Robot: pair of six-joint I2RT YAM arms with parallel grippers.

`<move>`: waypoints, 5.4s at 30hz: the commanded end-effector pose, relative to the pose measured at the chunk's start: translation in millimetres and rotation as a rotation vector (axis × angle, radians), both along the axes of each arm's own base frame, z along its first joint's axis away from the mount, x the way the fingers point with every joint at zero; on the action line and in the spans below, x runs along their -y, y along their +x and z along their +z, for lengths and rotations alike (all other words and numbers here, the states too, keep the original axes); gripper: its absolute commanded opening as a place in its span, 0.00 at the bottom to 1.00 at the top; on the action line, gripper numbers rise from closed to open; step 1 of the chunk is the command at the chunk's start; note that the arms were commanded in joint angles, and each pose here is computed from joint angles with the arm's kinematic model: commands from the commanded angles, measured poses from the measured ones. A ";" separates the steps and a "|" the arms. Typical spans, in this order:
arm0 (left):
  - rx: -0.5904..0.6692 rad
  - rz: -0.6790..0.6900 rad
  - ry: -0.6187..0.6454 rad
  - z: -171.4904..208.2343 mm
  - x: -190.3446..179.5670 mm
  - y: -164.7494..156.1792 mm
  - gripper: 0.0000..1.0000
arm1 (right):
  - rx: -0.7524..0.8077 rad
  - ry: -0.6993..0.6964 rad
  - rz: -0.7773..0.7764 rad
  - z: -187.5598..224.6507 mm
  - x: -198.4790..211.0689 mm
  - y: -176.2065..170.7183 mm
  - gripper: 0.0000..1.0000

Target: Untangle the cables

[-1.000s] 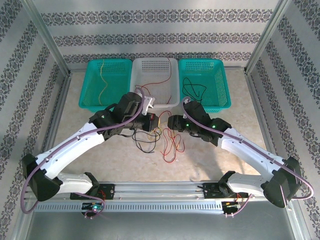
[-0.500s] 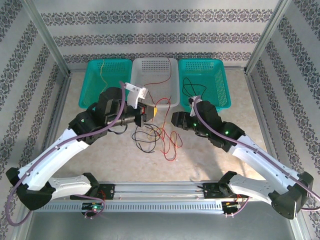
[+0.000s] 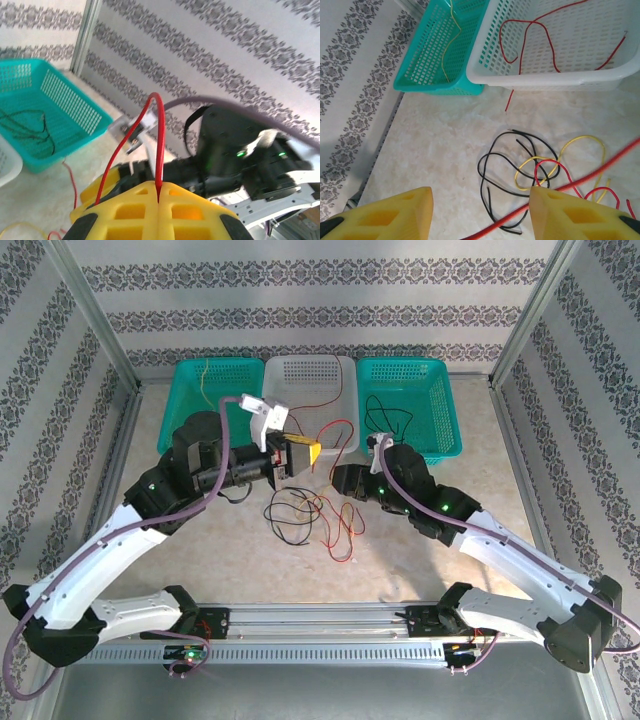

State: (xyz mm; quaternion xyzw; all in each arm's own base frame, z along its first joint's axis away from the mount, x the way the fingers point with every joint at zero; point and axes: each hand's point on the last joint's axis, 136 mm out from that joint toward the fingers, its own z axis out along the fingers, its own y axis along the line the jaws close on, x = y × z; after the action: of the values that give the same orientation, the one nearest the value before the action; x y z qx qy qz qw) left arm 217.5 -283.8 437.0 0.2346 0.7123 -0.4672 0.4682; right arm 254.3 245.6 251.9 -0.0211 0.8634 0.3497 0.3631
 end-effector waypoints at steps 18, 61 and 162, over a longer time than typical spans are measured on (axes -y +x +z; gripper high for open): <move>0.315 -0.014 -0.197 88.0 -22.1 -23.9 0.00 | -0.075 0.093 -0.113 -8.9 24.3 8.2 0.59; -0.052 0.657 -0.160 -28.0 -87.3 279.1 0.48 | -0.303 -0.042 -0.235 -79.8 70.9 1.4 0.55; -0.528 0.276 0.042 -213.5 -11.0 97.5 0.59 | 0.343 0.128 0.252 181.8 -2.0 -59.0 0.00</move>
State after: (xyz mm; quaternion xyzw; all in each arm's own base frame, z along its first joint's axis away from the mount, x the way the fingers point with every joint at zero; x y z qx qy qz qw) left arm 316.7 -269.9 225.2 0.0169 0.8458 -0.4283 0.3175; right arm 200.7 252.4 407.2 -0.1551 0.7816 0.4290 0.4254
